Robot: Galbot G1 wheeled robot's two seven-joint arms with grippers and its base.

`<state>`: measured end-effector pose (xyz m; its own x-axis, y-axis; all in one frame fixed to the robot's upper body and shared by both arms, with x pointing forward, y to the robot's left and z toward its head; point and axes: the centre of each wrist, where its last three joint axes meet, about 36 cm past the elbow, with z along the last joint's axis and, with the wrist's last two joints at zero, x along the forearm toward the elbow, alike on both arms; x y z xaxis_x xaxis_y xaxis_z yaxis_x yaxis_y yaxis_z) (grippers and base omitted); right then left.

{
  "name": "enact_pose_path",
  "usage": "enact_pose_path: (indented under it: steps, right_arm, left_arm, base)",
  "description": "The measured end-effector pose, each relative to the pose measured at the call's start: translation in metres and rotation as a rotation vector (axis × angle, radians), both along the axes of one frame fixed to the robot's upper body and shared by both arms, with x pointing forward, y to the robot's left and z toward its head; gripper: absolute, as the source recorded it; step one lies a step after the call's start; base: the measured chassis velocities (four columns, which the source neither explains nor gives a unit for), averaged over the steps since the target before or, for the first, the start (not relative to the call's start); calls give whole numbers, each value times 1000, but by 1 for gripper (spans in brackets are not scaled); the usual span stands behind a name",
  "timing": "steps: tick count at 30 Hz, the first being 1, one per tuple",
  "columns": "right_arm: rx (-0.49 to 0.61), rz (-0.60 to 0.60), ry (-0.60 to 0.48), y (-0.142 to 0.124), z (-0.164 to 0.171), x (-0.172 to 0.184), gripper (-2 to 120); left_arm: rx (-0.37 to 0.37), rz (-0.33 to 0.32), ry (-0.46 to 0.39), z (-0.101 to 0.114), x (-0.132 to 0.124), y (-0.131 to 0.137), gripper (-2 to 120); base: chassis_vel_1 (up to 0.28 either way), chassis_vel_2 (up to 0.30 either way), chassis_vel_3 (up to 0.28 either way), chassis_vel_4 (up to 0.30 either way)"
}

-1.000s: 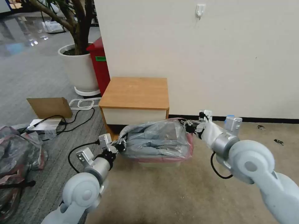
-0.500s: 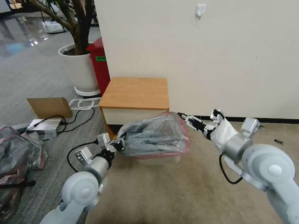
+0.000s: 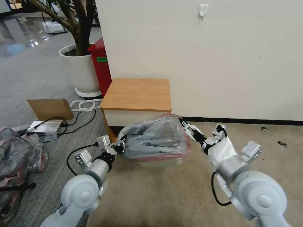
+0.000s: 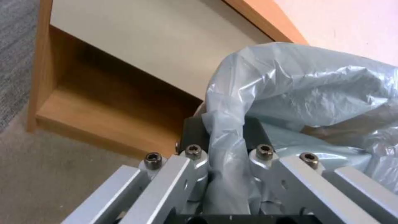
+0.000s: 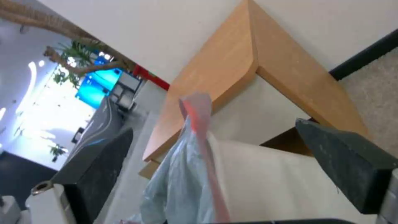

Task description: Pick up the garbage bag from the table and place it over the trash can.

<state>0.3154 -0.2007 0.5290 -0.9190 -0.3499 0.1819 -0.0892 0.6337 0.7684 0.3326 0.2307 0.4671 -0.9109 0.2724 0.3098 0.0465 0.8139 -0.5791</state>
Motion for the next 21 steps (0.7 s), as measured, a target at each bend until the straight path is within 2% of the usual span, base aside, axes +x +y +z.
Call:
enact_pose_path:
  steps: [2,3,5,7,9,10,13,14,16,18,21]
  right_arm:
    - [8,-12,1,5,-5,3,89]
    - [8,-12,1,5,-5,3,89]
    - [15,-16,2,9,-9,4,80]
    - [17,-19,1,10,-9,5,76]
    - [17,-29,-7,13,-10,6,66]
    - [17,-29,-7,13,-10,6,66]
    - [23,-36,-13,14,-11,8,51]
    - [23,-36,-13,14,-11,8,51]
    - [25,-42,-15,15,-11,8,39]
    - [26,-44,-16,15,-11,8,36]
    - [26,-51,-18,14,-11,8,23]
  left_arm:
    - [-3,4,-1,0,0,0,7]
    - [-3,4,-1,0,0,0,7]
    - [-6,8,-4,1,1,0,7]
    - [-7,9,-6,1,2,0,7]
    - [-8,11,-6,1,2,0,7]
    - [-8,11,-6,1,2,0,7]
    - [-9,12,-6,1,1,0,7]
    - [-9,12,-6,1,1,0,7]
    - [-9,14,-3,1,0,1,7]
    - [-9,14,-3,1,0,1,7]
    - [-10,13,-1,0,0,0,7]
  base:
    - [0,0,0,0]
    - [0,0,0,0]
    - [0,0,0,0]
    - [0,0,0,0]
    - [0,0,0,0]
    - [0,0,0,0]
    - [0,0,0,0]
    - [0,0,0,0]
    - [0,0,0,0]
    - [0,0,0,0]
    - [0,0,0,0]
